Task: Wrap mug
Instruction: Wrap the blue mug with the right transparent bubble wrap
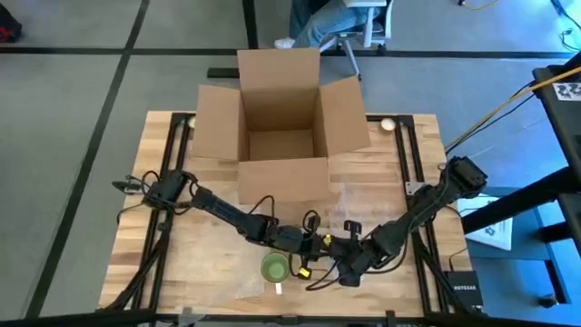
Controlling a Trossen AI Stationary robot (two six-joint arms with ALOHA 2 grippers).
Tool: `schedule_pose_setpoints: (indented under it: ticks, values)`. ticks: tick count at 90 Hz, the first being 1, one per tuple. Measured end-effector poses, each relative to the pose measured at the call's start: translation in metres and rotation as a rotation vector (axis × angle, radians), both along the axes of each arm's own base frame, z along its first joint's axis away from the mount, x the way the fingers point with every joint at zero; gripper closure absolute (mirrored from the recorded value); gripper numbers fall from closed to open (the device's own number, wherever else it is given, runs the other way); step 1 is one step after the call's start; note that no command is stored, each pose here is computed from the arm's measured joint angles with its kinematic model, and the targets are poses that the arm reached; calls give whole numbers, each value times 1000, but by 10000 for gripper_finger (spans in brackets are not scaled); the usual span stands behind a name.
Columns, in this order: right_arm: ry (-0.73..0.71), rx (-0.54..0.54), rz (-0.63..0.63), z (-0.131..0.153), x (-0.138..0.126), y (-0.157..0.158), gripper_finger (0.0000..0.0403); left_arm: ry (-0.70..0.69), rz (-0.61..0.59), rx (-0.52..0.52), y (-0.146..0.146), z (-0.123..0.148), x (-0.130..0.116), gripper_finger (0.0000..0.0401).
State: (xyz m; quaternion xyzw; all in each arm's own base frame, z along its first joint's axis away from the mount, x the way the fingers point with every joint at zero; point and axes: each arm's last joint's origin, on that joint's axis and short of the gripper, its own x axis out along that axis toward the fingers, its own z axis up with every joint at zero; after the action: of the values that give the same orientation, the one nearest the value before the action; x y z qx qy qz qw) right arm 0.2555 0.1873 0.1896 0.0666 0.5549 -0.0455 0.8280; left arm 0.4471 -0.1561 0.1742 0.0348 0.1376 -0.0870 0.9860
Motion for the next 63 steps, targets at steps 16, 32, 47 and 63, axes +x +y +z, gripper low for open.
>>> schedule_pose_setpoints:
  ticks: [16, 32, 47, 63]
  values:
    - [-7, 3, -8, 0, 1, 0, 402, -12, -6, -28, -1, -15, 5, 401]
    - [11, 36, -17, 2, -1, 0, 402, -6, 11, -20, -1, -16, 5, 401]
    - [68, 26, -10, 24, -5, -1, 402, -3, 12, -15, -1, -16, 5, 401]
    - [108, 9, -3, 56, -10, -4, 402, -1, 14, -14, -1, -17, 5, 401]
